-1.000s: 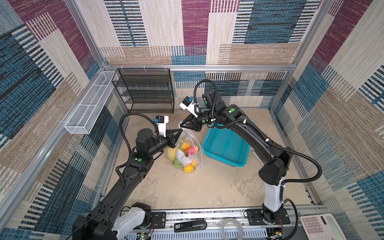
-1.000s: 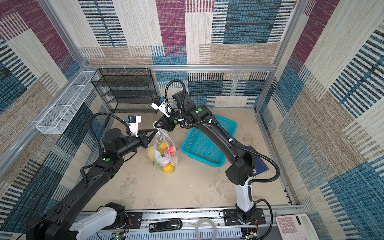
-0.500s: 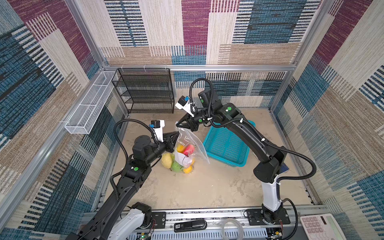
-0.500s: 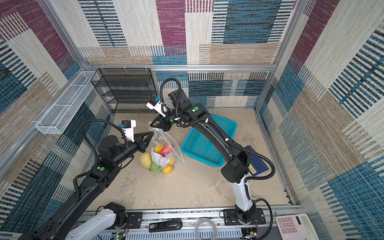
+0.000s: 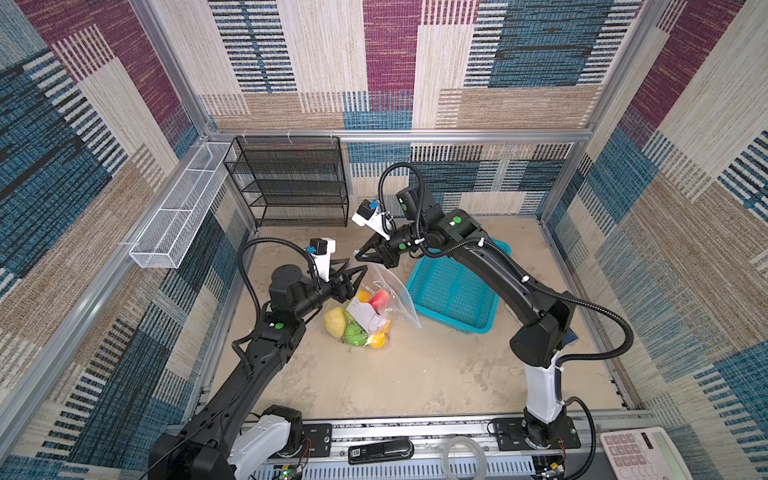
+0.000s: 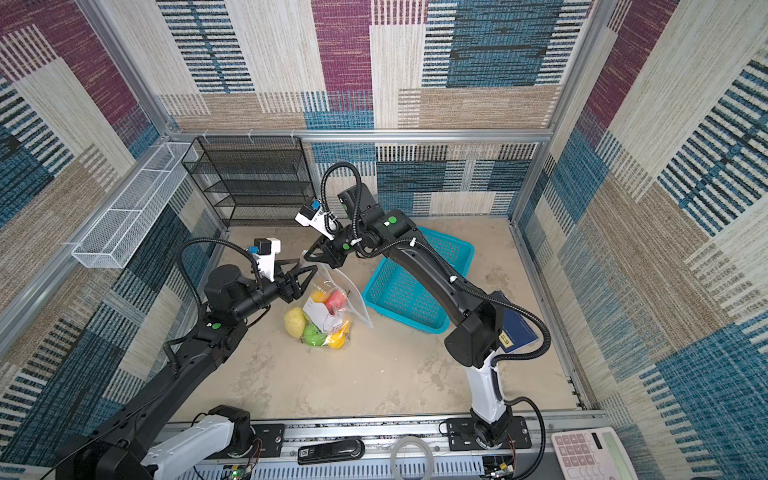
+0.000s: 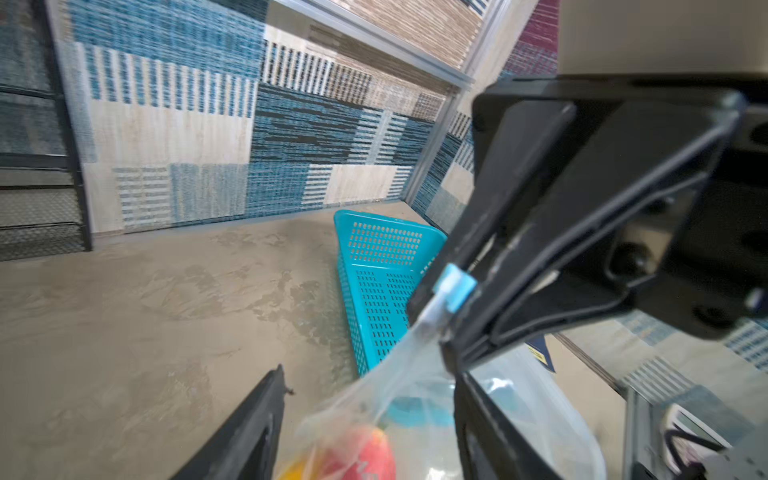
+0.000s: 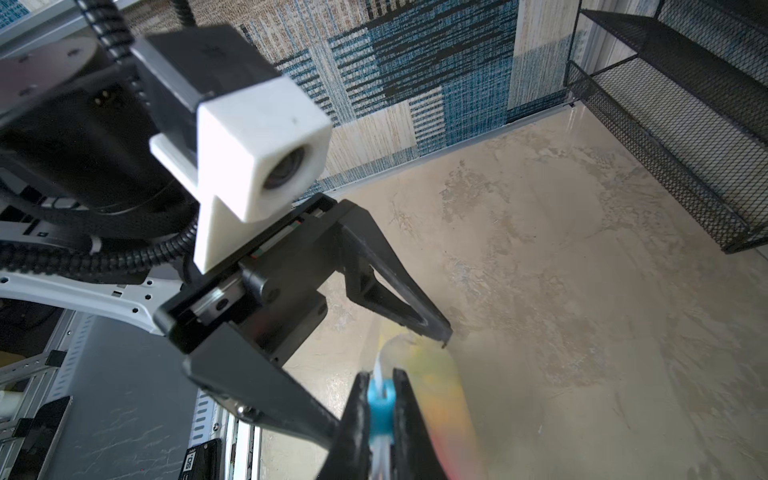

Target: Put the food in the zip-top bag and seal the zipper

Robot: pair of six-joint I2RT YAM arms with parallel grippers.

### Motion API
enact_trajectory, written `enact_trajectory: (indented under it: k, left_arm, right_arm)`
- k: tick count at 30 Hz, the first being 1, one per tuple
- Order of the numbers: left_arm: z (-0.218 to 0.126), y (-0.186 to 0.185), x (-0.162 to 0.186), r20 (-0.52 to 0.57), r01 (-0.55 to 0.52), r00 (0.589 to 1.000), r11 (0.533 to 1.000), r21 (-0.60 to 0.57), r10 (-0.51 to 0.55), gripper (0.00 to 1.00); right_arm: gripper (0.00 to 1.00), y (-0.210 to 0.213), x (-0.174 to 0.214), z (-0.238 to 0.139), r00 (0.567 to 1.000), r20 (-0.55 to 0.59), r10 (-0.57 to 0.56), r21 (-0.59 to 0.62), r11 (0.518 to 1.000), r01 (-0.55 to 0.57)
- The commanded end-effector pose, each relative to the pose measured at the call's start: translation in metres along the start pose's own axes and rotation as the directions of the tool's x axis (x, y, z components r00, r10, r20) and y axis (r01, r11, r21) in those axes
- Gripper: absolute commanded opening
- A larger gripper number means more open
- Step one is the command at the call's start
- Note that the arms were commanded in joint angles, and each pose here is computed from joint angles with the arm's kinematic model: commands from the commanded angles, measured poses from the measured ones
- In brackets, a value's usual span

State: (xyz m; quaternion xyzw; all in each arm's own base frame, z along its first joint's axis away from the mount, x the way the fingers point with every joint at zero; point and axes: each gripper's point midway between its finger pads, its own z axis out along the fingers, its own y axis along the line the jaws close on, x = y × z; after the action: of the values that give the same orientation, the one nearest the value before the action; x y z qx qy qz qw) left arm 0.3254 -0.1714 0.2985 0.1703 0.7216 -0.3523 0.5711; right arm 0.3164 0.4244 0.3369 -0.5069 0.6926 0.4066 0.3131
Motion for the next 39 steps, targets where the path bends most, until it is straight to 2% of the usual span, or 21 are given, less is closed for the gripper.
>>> enact_trajectory:
  k: [1,4,9,11,12,15,20,24,29,39]
  left_arm:
    - [0.0,-0.018,-0.013,0.036,-0.14,0.99,0.982,0.125,0.137,0.65]
    - [0.0,-0.022,-0.017,0.05,-0.169,0.985,0.973,0.159,0.163,0.6]
    - [0.003,-0.031,-0.02,0.041,-0.172,0.985,0.96,0.219,0.167,0.25]
    - [0.003,-0.031,-0.021,0.044,-0.168,0.986,0.961,0.219,0.163,0.03]
    - [0.003,-0.031,-0.021,0.048,-0.168,0.986,0.962,0.216,0.162,0.0]
    - [0.001,-0.028,-0.023,0.056,-0.169,0.985,0.966,0.195,0.161,0.0]
    - [0.0,-0.026,-0.024,0.058,-0.168,0.985,0.971,0.172,0.161,0.0]
    - [0.001,-0.022,-0.021,0.045,-0.154,0.988,0.975,0.158,0.148,0.0]
    - [0.003,-0.019,-0.019,0.036,-0.143,0.99,0.978,0.149,0.139,0.0]
    - [0.004,-0.02,-0.018,0.033,-0.136,0.991,0.979,0.154,0.133,0.0]
  right_arm:
    - [0.04,0.003,-0.007,-0.004,0.999,0.019,-0.036,-0.001,0.999,0.036]
    - [0.04,0.002,-0.005,-0.003,0.999,0.013,-0.033,0.002,0.999,0.033]
    - [0.04,0.0,-0.006,-0.003,0.999,0.011,-0.031,0.011,0.999,0.031]
    - [0.04,-0.001,-0.005,-0.003,1.0,0.008,-0.027,0.013,1.0,0.027]
    - [0.05,-0.001,-0.005,-0.002,1.0,0.005,-0.024,0.011,1.0,0.024]
    - [0.08,0.001,-0.004,-0.002,1.0,0.004,-0.021,0.002,1.0,0.021]
    - [0.34,0.004,-0.011,-0.012,0.999,0.017,-0.031,0.028,0.999,0.031]
    - [0.46,0.005,-0.024,-0.026,0.998,0.059,-0.035,0.083,0.996,0.03]
    - [0.47,0.0,-0.03,-0.03,0.995,0.102,0.0,0.128,0.992,-0.013]
    - [0.42,-0.011,-0.021,-0.009,0.995,0.078,0.054,0.091,0.994,-0.061]
